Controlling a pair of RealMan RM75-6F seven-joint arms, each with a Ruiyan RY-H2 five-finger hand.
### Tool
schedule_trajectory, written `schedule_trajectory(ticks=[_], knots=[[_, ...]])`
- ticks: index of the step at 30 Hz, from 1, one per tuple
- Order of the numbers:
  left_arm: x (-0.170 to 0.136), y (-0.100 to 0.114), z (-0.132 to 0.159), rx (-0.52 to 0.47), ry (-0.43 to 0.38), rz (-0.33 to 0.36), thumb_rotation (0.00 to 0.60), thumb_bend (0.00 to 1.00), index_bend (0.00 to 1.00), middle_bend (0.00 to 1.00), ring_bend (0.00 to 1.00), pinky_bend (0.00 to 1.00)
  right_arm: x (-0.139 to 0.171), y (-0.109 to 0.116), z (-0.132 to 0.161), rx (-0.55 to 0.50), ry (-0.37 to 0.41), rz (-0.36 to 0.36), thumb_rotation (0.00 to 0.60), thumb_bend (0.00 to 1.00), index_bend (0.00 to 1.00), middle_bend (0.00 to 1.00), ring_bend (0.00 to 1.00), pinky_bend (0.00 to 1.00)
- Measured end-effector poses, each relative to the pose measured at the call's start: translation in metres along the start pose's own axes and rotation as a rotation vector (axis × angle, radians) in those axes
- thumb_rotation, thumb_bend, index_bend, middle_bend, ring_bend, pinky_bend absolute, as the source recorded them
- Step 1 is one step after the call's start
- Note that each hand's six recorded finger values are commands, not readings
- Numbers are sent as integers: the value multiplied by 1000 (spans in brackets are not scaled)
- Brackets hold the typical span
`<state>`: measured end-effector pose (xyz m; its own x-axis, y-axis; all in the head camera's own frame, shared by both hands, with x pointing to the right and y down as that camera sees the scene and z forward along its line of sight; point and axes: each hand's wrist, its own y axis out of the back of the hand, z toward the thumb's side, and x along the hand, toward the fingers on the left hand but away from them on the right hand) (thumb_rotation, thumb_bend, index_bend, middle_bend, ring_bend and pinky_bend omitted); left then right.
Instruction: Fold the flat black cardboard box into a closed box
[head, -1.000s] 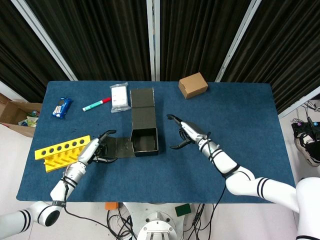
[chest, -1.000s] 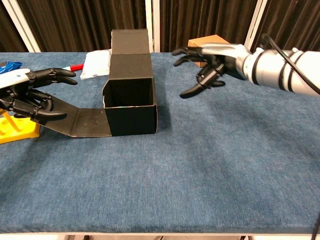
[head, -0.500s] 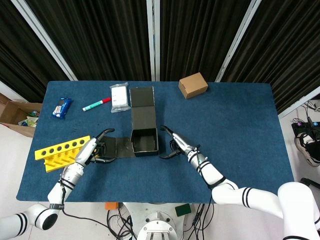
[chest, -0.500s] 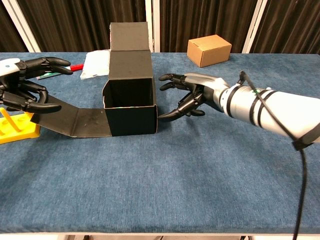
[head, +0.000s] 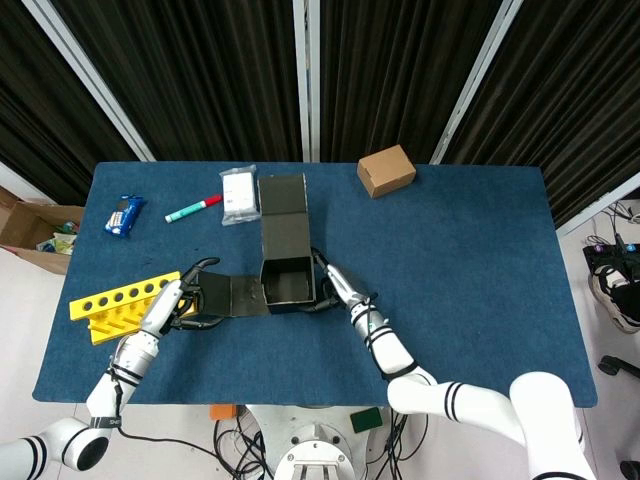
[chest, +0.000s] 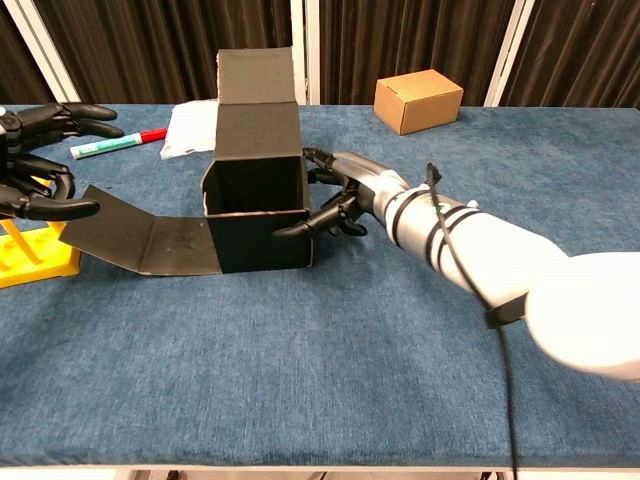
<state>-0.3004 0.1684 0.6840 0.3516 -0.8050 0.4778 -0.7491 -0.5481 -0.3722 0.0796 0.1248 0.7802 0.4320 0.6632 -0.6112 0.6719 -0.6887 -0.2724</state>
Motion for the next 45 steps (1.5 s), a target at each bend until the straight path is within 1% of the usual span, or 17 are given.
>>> schedule_trajectory(ticks=[1, 2, 3, 5, 6, 9, 12, 17, 22, 24, 25, 28, 32, 35, 39, 42, 45], knots=[[-1, 1, 1, 1, -8, 8, 569, 135, 157, 158, 654, 952, -2, -2, 1, -8, 0, -17, 600, 172, 347, 480, 793, 1000], [-2, 1, 3, 6, -20, 19, 572, 133, 198, 196, 670, 952, -6, -3, 3, -20, 1, -40, 600, 183, 384, 507, 794, 1000], [-4, 2, 4, 12, -30, 29, 572, 132, 228, 225, 684, 954, -8, -3, 5, -29, 3, -57, 600, 188, 395, 515, 794, 1000], [-7, 3, 8, 36, -56, 54, 588, 131, 334, 315, 727, 962, -13, 1, 10, -49, 9, -84, 600, 204, 402, 520, 794, 1000], [-8, 3, 10, 51, -68, 64, 598, 131, 375, 340, 738, 966, -14, 3, 12, -58, 13, -91, 600, 207, 402, 519, 794, 1000], [-13, 3, 15, 119, -107, 89, 600, 130, 440, 396, 760, 979, -16, 14, 19, -86, 26, -103, 600, 209, 402, 519, 793, 1000], [-16, -4, 19, 196, -139, 76, 600, 130, 474, 426, 774, 989, -15, 26, 28, -127, 44, -102, 600, 209, 402, 518, 793, 1000], [-17, -30, 21, 326, -186, -7, 600, 152, 462, 421, 781, 992, -5, 54, 46, -214, 88, -81, 600, 209, 402, 515, 793, 1000], [-4, -51, 14, 451, -180, -87, 600, 189, 373, 355, 771, 993, 16, 81, 54, -272, 117, -59, 600, 209, 403, 512, 793, 1000], [8, -55, 12, 507, -178, -101, 600, 214, 346, 337, 767, 993, 27, 90, 53, -288, 120, -50, 600, 209, 403, 512, 792, 1000], [13, -55, 12, 528, -181, -93, 600, 231, 339, 335, 767, 994, 33, 93, 51, -292, 120, -46, 600, 209, 402, 511, 792, 1000], [27, -47, 16, 578, -208, -32, 600, 290, 336, 335, 768, 994, 47, 97, 41, -273, 110, -31, 600, 210, 401, 509, 791, 1000], [36, -34, 35, 630, -293, 90, 600, 312, 334, 335, 768, 994, 60, 91, 27, -243, 92, -7, 600, 211, 397, 503, 791, 1000], [38, -30, 53, 619, -369, 156, 600, 312, 334, 335, 768, 994, 64, 85, 21, -235, 85, 12, 600, 211, 393, 500, 791, 1000], [41, -34, 70, 586, -454, 182, 600, 308, 334, 335, 769, 994, 65, 77, 20, -224, 87, 36, 600, 211, 391, 497, 791, 1000], [44, -37, 74, 585, -483, 185, 600, 281, 331, 333, 768, 994, 65, 71, 19, -213, 89, 53, 600, 211, 388, 494, 791, 1000], [47, -39, 75, 589, -496, 181, 600, 258, 305, 319, 767, 995, 65, 68, 19, -203, 93, 61, 600, 211, 387, 492, 791, 1000]])
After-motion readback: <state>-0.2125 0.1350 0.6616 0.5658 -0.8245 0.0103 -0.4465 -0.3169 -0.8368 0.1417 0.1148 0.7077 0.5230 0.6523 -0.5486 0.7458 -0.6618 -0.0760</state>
